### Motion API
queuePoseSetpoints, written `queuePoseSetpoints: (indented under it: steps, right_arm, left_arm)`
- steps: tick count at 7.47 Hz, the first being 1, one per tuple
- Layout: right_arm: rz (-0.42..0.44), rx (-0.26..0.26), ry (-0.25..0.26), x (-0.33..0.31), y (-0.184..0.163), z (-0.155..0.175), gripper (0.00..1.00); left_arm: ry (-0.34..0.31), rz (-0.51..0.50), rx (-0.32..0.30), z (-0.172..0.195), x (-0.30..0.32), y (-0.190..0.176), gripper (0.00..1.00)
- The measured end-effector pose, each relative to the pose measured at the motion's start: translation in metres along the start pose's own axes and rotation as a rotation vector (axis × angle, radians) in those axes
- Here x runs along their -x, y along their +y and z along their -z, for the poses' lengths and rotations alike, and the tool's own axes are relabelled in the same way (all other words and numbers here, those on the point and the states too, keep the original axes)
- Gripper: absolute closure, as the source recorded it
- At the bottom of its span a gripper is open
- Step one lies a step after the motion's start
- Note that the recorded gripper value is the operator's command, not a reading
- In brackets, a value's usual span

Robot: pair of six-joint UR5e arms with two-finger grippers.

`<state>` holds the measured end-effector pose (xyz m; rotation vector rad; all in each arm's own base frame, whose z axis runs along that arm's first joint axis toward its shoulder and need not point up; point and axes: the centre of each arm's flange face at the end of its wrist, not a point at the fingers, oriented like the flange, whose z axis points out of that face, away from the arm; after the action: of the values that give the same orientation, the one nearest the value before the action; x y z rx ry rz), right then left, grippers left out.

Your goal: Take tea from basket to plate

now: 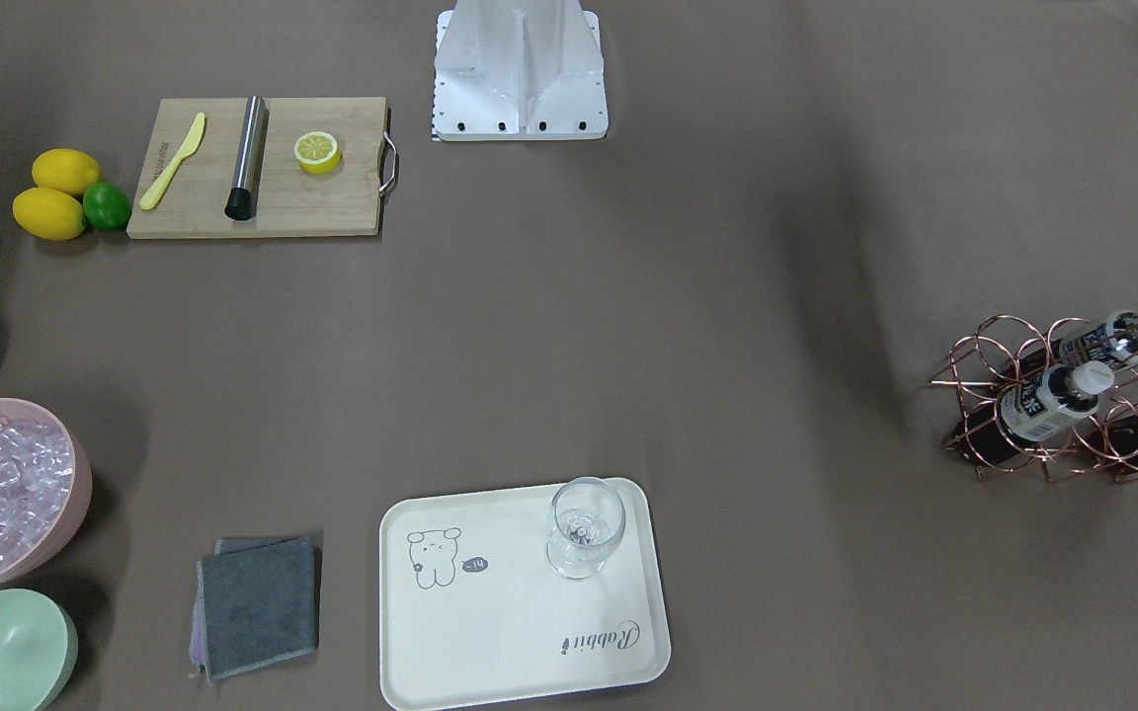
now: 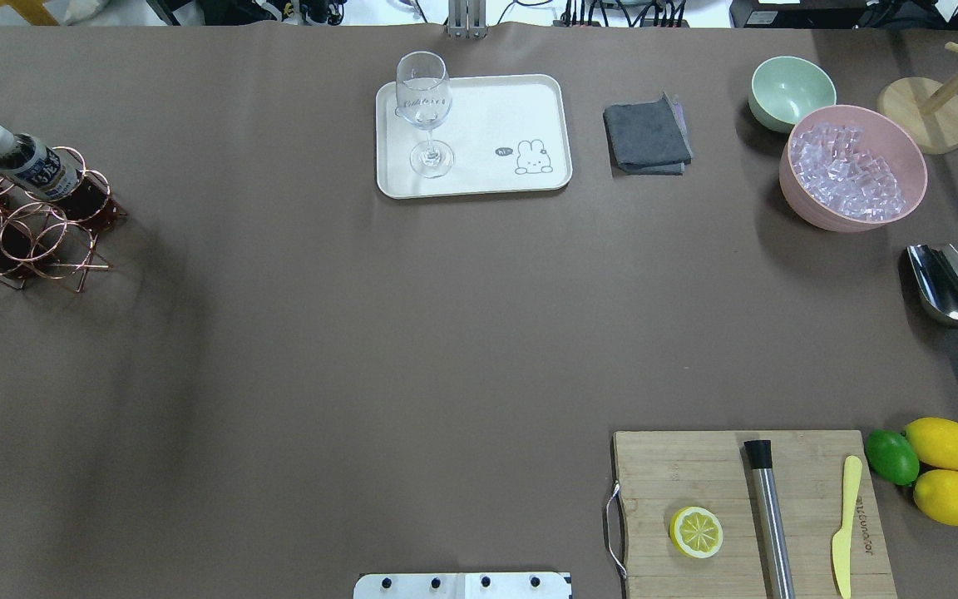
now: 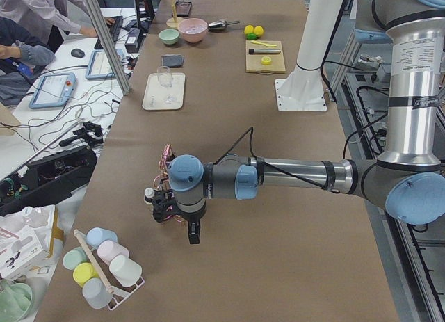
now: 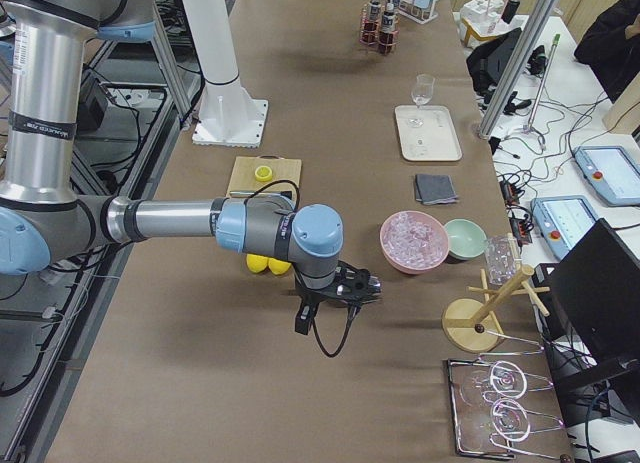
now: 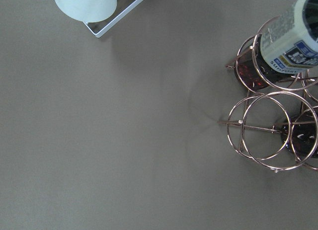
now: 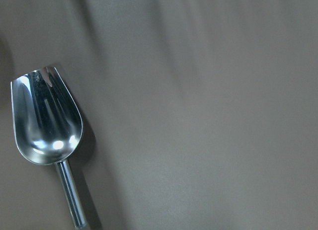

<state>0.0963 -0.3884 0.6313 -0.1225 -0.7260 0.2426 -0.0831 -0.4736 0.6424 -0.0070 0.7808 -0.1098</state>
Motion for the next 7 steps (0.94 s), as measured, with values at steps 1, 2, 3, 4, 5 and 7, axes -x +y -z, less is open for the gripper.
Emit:
queuePoseSetpoints:
  steps: [1,2,3,4,5,7]
  right_arm:
    - [0.0,0.001,0.0,0.0,0.0,0.0,0.0]
    - [0.0,0.001,0.0,0.0,0.0,0.0,0.0]
    - [0.0,0.001,0.0,0.0,0.0,0.0,0.0]
    - [0.0,0.001,0.0,0.0,0.0,0.0,0.0]
    - [0.0,0.001,0.0,0.0,0.0,0.0,0.0]
    - [0.0,0.001,0.0,0.0,0.0,0.0,0.0]
  left_arm:
    - [0.0,-0.001,0.0,0.0,0.0,0.0,0.02]
    - [0.0,-0.001,-0.001,0.0,0.0,0.0,0.02]
    - [0.0,-0.002,-0.001,0.0,0.0,0.0,0.02]
    - [0.0,-0.003,-0.002,0.001,0.0,0.0,0.02]
    - [0.0,-0.005,-0.004,0.002,-0.001,-0.001,0.02]
    - [0.001,-0.005,-0.024,0.011,0.0,0.0,0.02]
